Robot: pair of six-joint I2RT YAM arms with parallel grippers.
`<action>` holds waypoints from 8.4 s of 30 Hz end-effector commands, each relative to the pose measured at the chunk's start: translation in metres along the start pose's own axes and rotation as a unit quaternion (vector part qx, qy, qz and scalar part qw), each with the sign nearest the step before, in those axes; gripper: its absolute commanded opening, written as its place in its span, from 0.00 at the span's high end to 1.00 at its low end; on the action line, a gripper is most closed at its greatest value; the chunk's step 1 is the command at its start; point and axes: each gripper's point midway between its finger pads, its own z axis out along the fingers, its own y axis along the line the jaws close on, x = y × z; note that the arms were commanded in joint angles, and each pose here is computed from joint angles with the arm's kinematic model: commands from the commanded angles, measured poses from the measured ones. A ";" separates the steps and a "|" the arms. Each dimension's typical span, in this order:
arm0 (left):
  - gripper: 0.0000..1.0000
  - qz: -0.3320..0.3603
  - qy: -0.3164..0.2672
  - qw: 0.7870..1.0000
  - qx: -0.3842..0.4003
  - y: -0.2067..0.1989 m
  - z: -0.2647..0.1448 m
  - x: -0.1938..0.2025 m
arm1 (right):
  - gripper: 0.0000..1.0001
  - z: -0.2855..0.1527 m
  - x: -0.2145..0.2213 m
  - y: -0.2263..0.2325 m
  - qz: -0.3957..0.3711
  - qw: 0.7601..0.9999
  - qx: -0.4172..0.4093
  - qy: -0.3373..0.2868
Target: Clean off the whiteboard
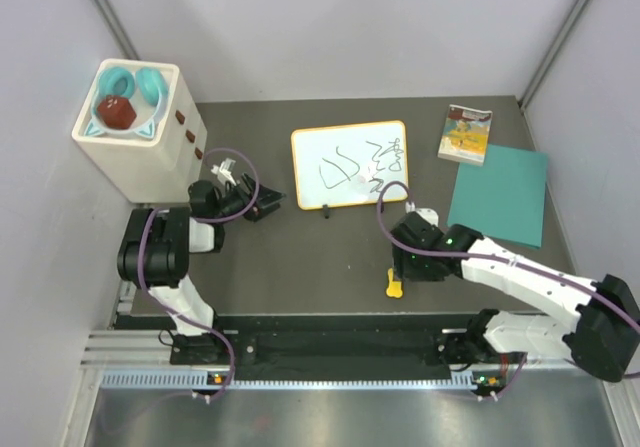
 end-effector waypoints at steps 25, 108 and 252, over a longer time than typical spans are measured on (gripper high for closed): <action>0.21 0.062 0.025 0.995 0.068 -0.031 -0.008 0.005 | 0.49 0.054 0.002 0.038 -0.014 0.999 -0.009 0.038; 0.61 0.103 0.037 0.991 0.083 0.024 0.092 -0.007 | 1.00 0.016 -0.267 0.065 0.034 0.963 -0.102 -0.249; 1.00 0.156 0.220 0.953 -0.135 0.102 0.104 -0.003 | 1.00 0.137 -0.241 0.050 0.070 0.977 0.015 -0.200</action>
